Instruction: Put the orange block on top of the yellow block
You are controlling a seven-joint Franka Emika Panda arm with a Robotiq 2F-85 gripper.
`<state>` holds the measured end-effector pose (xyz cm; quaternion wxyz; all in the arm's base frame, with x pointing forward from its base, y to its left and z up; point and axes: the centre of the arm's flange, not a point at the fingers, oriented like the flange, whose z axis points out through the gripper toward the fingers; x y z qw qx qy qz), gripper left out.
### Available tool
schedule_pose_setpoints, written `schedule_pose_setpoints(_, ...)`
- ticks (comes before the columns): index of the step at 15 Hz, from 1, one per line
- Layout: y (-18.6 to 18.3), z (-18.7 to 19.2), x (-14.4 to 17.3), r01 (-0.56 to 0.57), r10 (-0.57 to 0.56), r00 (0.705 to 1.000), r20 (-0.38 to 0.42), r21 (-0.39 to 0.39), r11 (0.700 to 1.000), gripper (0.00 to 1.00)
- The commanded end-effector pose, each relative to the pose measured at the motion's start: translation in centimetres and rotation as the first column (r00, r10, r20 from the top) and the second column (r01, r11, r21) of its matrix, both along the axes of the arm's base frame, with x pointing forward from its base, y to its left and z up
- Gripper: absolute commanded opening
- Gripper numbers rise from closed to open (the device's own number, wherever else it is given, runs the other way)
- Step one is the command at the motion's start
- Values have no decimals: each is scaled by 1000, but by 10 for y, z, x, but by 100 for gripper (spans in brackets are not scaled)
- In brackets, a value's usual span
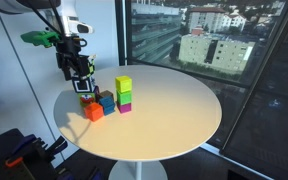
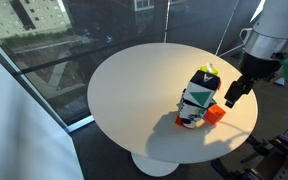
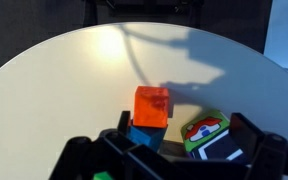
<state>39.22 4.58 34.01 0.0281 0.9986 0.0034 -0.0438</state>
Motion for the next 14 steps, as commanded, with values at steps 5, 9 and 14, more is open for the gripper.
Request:
schedule_pose_setpoints(5, -7, -16, 9, 36, -36, 999, -6, -12, 999, 100)
schedule_pose_setpoints(9, -17, -37, 16, 70, -70, 997, 16, -2, 998, 100)
schedule_pose_setpoints(14, -30, -69, 16, 115, -115, 993, 23, -4, 993, 100)
